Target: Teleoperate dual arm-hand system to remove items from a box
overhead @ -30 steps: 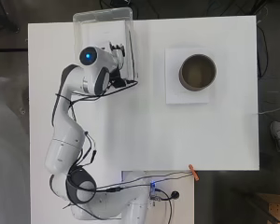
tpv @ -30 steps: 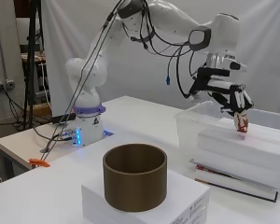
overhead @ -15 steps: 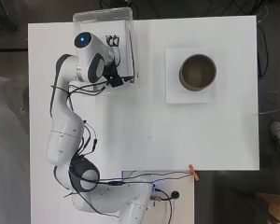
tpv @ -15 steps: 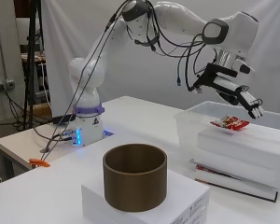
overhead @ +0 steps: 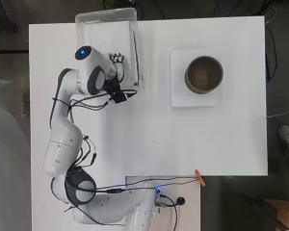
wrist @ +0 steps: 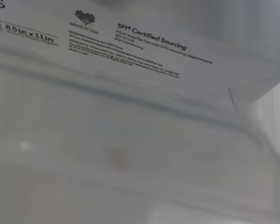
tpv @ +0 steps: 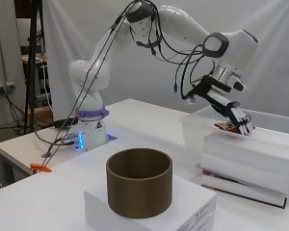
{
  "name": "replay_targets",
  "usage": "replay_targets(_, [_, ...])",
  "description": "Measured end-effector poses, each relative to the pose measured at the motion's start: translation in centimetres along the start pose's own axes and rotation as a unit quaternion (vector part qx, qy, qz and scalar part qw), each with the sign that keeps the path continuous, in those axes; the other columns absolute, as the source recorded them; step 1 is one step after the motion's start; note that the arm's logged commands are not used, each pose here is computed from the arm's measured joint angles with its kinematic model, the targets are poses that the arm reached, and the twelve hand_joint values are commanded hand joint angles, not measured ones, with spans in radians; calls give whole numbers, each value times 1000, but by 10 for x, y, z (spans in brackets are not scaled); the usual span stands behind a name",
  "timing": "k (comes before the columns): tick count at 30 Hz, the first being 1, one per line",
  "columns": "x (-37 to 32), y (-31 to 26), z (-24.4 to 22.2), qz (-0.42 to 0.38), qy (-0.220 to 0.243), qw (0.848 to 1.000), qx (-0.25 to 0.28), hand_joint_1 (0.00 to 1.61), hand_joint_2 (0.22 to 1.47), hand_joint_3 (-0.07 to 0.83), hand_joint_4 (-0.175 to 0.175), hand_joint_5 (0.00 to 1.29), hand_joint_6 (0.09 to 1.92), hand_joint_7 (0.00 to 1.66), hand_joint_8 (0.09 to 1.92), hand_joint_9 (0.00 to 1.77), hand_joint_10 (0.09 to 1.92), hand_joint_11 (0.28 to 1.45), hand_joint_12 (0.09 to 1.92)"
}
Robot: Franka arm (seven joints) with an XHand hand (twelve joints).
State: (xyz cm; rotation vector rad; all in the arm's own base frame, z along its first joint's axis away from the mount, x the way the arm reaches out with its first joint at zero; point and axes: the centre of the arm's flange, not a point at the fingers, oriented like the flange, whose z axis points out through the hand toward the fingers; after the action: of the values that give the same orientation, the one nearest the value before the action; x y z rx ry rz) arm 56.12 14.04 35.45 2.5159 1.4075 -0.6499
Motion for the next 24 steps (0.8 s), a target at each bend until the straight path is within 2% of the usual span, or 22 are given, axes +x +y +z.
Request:
replay_targets(5, [0, -2, 4, 14, -17, 1000, -21, 106, 833, 3, 110, 194, 87, 230, 87, 345, 87, 460, 87])
replay_targets(9, [-1, 1, 9, 20, -27, 999, -39, 132, 840, 4, 97, 236, 87, 246, 87, 338, 87, 449, 87])
replay_targets(10, [-1, 1, 11, 22, -30, 998, -44, 165, 863, 6, 99, 312, 87, 300, 87, 374, 87, 453, 87])
replay_targets(11, [0, 2, 13, 23, -32, 998, -45, 549, 973, 13, 19, 490, 445, 559, 445, 675, 424, 573, 404])
replay_targets(12, [-1, 4, 15, 22, -30, 998, -47, 847, 1057, 14, 63, 655, 1045, 835, 1053, 1008, 1029, 800, 965])
replay_targets(13, [-2, 6, 15, 22, -23, 998, -51, 1036, 1107, 12, 111, 758, 1456, 1016, 1470, 1230, 1447, 967, 1370])
replay_targets(14, [-5, 7, 18, 26, -10, 998, -52, 1141, 1135, 11, 142, 813, 1689, 1112, 1706, 1344, 1685, 1054, 1601])
replay_targets(15, [-7, 7, 21, 32, 4, 998, -47, 1195, 1149, 9, 159, 839, 1810, 1158, 1829, 1397, 1808, 1092, 1718])
replay_targets(17, [-8, 7, 23, 44, 47, 997, -36, 1230, 1161, 8, 172, 852, 1897, 1179, 1917, 1420, 1897, 1102, 1799])
replay_targets(19, [-4, 3, 19, 46, 79, 995, -33, 1228, 1165, 7, 175, 841, 1916, 1174, 1920, 1412, 1916, 1090, 1811])
replay_targets(24, [-13, 3, 0, 46, 99, 994, -32, 1194, 1170, 7, 175, 846, 1920, 1181, 1920, 1416, 1920, 1098, 1811])
